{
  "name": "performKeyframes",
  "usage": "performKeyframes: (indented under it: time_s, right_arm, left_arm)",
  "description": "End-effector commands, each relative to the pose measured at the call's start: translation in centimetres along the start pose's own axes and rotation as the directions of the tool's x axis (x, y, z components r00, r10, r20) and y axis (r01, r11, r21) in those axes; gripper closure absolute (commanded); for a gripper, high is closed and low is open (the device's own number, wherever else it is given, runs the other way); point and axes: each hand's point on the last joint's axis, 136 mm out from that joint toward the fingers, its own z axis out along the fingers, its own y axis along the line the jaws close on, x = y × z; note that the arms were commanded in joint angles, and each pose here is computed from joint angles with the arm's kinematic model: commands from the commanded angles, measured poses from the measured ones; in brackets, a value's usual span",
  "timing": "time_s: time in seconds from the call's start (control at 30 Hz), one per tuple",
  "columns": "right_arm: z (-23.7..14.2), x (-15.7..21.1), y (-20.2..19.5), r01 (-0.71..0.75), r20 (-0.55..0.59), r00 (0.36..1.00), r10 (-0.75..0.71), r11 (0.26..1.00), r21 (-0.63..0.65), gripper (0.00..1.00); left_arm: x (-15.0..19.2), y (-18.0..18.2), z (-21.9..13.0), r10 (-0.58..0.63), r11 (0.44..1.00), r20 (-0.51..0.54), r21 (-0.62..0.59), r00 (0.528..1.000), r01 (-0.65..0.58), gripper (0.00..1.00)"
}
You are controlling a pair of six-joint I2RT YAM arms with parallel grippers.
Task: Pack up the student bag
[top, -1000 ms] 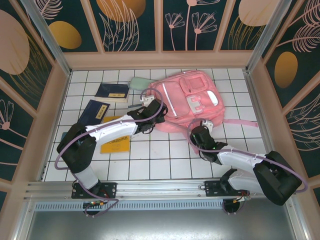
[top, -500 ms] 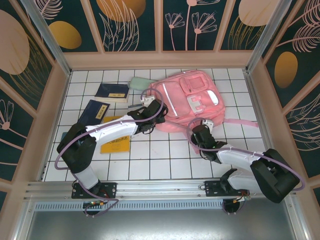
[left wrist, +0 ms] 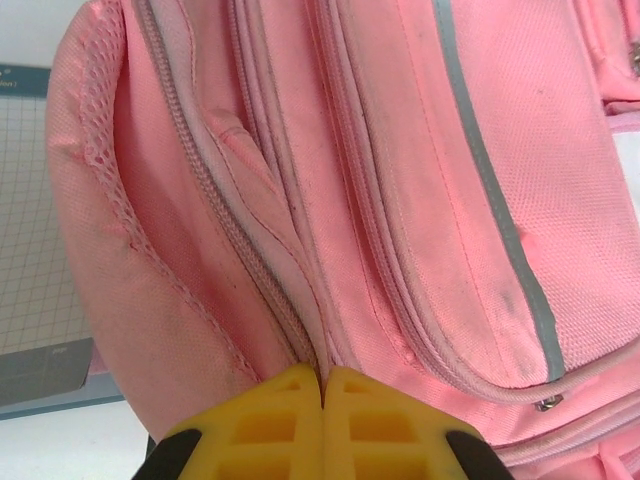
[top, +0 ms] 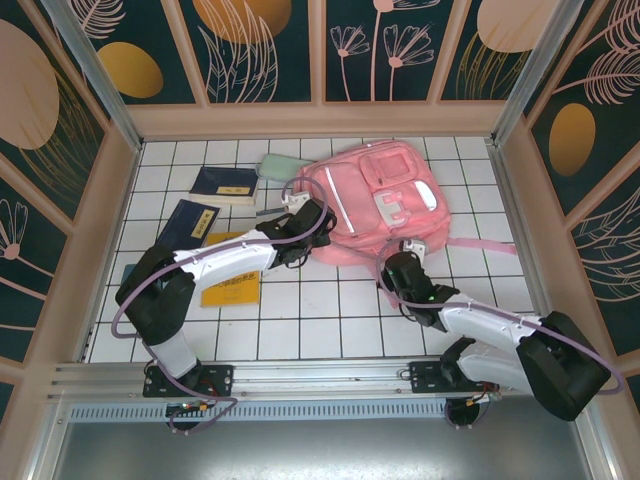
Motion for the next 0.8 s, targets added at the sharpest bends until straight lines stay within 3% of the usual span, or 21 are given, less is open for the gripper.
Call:
performKeyframes:
  time_s: [0.0,0.3,0.53,0.57,0.6,0.67,0.77]
  right_arm:
    - [-0.5,-0.4,2.5,0.053,-0.002,0.999,-0.054,0.998,-0.039,1.00]
    - [-0.9,0.7,10.3,0.202,-0.028,0.977,-0.211,0.961,-0.191,1.00]
    - [-0.9,1.6,15.3,0.217,-0.047,0.969,-0.243,0.925,-0.311,1.00]
    - [-0.7,1.7,15.4,0.218,-0.051,0.968,-0.245,0.926,-0.308,0.99]
    - [-0.6,1.6,15.4,0.218,-0.052,0.968,-0.244,0.928,-0.303,0.92]
    - [-0.4,1.3,14.7,0.206,-0.047,0.973,-0.225,0.943,-0.262,0.68]
    - [-0.8,1.0,13.7,0.183,-0.041,0.979,-0.199,0.951,-0.250,0.62]
  left_arm:
    - [-0.7,-1.5,0.5,-0.020,0.998,0.014,0.052,1.000,0.019,1.00]
    - [0.8,-1.8,1.3,-0.049,0.994,-0.035,0.096,0.998,0.052,1.00]
    - [1.4,-2.1,1.3,-0.048,0.990,-0.054,0.133,0.997,0.054,1.00]
    - [1.2,-2.1,1.1,-0.033,0.990,-0.047,0.134,0.998,0.039,0.85]
    - [1.0,-2.0,0.8,-0.017,0.991,-0.036,0.134,0.999,0.021,0.73]
    - [-0.1,-1.2,-0.5,0.011,0.994,0.012,0.108,1.000,-0.012,0.53]
    - [-1.4,-0.1,-2.3,0.051,0.994,0.082,0.090,0.995,-0.058,0.44]
